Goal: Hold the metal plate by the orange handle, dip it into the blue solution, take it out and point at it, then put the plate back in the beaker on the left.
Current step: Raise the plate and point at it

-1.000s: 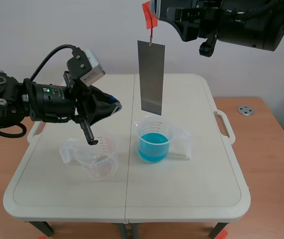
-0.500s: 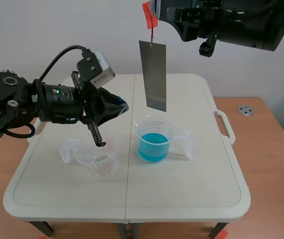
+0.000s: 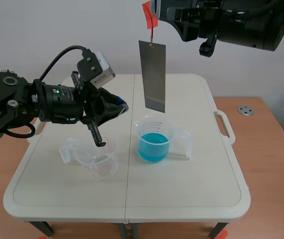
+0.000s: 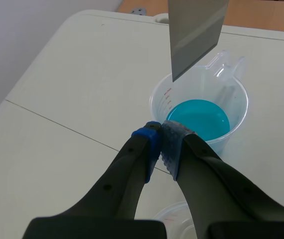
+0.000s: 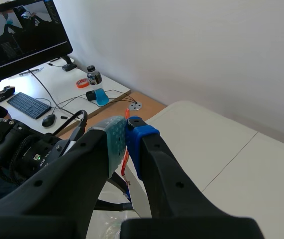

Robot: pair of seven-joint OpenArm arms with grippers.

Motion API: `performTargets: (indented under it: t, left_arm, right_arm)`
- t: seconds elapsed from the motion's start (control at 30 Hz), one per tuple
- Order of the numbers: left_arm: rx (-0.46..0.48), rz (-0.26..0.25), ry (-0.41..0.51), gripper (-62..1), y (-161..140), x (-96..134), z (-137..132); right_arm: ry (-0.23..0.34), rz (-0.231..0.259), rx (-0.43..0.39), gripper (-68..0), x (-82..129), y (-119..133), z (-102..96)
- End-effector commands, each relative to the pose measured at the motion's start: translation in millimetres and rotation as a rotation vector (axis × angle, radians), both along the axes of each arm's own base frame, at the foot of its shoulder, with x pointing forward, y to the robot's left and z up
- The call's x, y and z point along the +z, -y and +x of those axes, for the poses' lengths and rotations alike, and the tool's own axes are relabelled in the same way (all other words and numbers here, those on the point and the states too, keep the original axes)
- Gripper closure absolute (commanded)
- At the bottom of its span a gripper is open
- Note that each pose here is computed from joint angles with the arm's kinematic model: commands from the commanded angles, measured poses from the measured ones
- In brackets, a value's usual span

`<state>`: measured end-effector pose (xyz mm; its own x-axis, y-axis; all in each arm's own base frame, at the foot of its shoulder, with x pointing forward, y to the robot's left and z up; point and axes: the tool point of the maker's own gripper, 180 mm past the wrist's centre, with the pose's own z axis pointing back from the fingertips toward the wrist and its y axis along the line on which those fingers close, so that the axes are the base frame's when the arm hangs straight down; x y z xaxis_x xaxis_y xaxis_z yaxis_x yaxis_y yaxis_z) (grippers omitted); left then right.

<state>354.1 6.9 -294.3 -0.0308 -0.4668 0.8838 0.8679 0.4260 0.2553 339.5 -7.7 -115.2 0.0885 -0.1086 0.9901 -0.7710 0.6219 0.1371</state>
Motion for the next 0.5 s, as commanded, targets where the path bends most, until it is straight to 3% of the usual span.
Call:
performTargets:
  t: [0.0, 0.23, 0.47]
  left_arm:
    - [0.001, -0.02, 0.028, -1.5, -0.5, 12.3, 6.1]
    - [0.093, -0.042, 0.047, -1.5, -39.8, 22.0, 11.9]
    - [0.175, -0.034, 0.039, -1.5, -103.6, 29.9, -14.4]
  right_arm:
    - [0.064, 0.013, 0.014, -1.5, 18.5, -1.8, -2.6]
    - [0.065, 0.013, 0.014, -1.5, 18.6, -1.8, -2.6]
    - [0.07, 0.012, 0.014, -1.5, 20.4, -1.9, -2.1]
